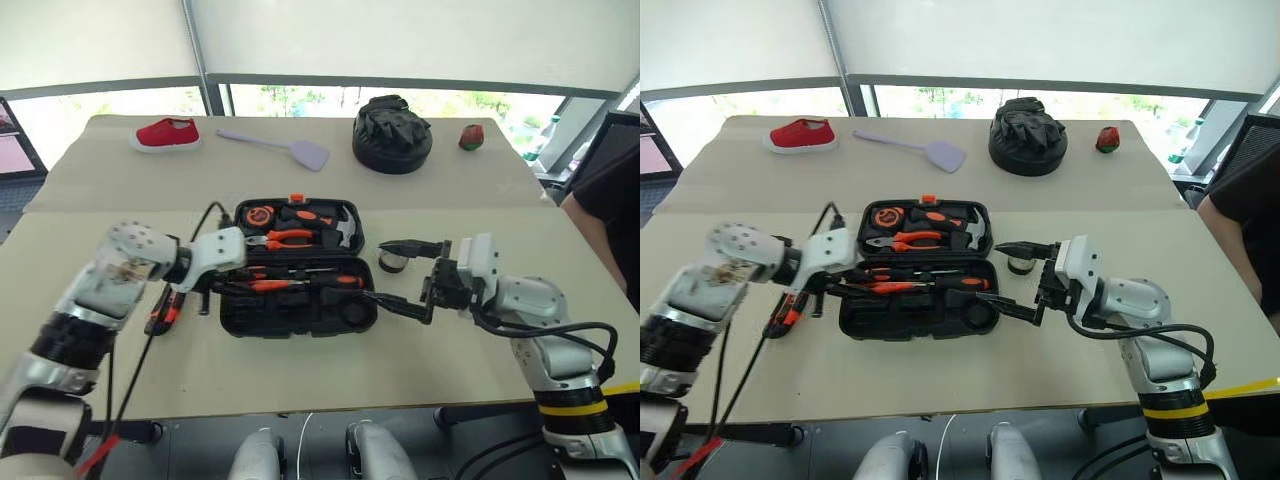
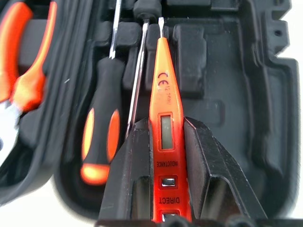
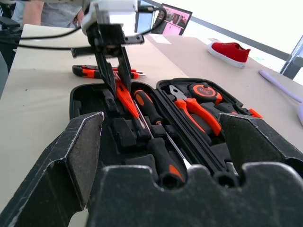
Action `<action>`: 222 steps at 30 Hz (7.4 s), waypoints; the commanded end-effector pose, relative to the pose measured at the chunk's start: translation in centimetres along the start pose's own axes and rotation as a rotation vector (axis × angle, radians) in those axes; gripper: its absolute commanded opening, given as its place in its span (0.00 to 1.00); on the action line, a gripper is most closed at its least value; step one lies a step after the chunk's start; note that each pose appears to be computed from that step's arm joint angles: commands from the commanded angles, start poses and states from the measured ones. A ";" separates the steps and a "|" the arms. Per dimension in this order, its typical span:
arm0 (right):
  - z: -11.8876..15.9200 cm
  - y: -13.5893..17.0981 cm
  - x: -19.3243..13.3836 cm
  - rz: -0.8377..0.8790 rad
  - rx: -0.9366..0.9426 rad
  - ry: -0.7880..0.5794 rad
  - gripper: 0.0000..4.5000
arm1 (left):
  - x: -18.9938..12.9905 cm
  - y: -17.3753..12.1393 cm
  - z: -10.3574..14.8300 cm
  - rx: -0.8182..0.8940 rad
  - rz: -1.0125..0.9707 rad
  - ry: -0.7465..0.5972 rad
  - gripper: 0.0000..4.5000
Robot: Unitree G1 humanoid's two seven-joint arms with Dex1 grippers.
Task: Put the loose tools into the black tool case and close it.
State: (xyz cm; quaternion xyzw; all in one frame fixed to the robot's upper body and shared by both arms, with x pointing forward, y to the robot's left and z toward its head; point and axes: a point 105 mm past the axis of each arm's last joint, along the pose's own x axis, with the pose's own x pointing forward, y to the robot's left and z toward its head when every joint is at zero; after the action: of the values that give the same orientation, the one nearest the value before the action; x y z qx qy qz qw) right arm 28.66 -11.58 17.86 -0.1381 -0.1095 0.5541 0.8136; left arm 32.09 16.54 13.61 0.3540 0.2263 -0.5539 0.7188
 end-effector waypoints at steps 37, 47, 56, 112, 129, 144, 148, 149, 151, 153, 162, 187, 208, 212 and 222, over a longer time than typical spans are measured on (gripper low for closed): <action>1.4 -0.1 1.0 -0.020 -0.022 -0.059 1.00 | -0.8 0.0 4.3 0.063 -0.068 -0.024 0.82; 1.0 0.2 1.1 -0.026 -0.001 -0.065 1.00 | -1.8 2.2 5.4 0.018 0.125 -0.251 0.70; 1.0 0.0 1.0 -0.050 0.001 -0.073 1.00 | 1.4 0.4 1.1 -0.266 0.107 -0.419 0.05; -2.4 1.4 -2.2 0.014 -0.015 -0.083 1.00 | -18.8 -15.2 -17.0 -0.811 1.165 -0.267 0.99; 1.0 2.0 1.3 0.052 0.035 -0.271 1.00 | -7.9 -2.2 -10.7 -0.921 1.048 -0.179 0.99; 1.8 1.4 1.9 0.039 0.007 -0.281 1.00 | -3.6 -3.4 -12.1 -1.008 0.926 -0.038 0.50; 1.7 1.4 1.9 0.035 0.009 -0.277 1.00 | -4.5 -2.3 -12.0 -0.964 0.974 -0.085 0.37; 1.7 1.4 1.8 0.034 0.007 -0.274 1.00 | -4.8 -1.7 -11.1 -0.928 0.969 -0.151 0.37; 1.7 1.3 1.7 0.031 0.002 -0.266 1.00 | -5.7 -0.5 -8.3 -0.807 0.919 -0.316 0.37; 1.7 1.1 1.4 0.028 -0.009 -0.253 1.00 | -6.5 -0.8 -6.1 -0.698 0.771 -0.387 0.37; -1.0 0.0 -1.4 0.000 -0.055 -0.086 1.00 | -3.8 -4.8 3.8 0.034 0.013 -0.367 0.37; -0.9 0.7 -3.8 -0.045 -0.035 -0.005 1.00 | 1.9 -3.8 2.2 0.115 -0.116 -0.013 0.37; -1.2 1.1 -2.9 -0.022 -0.007 -0.022 1.00 | 3.4 -2.7 4.0 0.104 -0.057 -0.095 0.37; -1.3 1.2 -2.9 -0.024 -0.003 -0.023 1.00 | 3.8 -3.0 3.7 0.090 -0.077 -0.082 0.37; -1.5 1.0 -2.9 -0.042 0.001 -0.022 1.00 | 3.5 -3.7 4.5 0.034 -0.125 -0.161 0.87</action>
State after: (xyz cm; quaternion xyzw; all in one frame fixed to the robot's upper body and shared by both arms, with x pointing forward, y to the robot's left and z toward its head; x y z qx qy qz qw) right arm 27.16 -14.15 15.25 -0.1288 -0.1052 0.5426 0.8234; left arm 29.83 11.33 12.31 0.3167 0.2062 -0.6072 0.6989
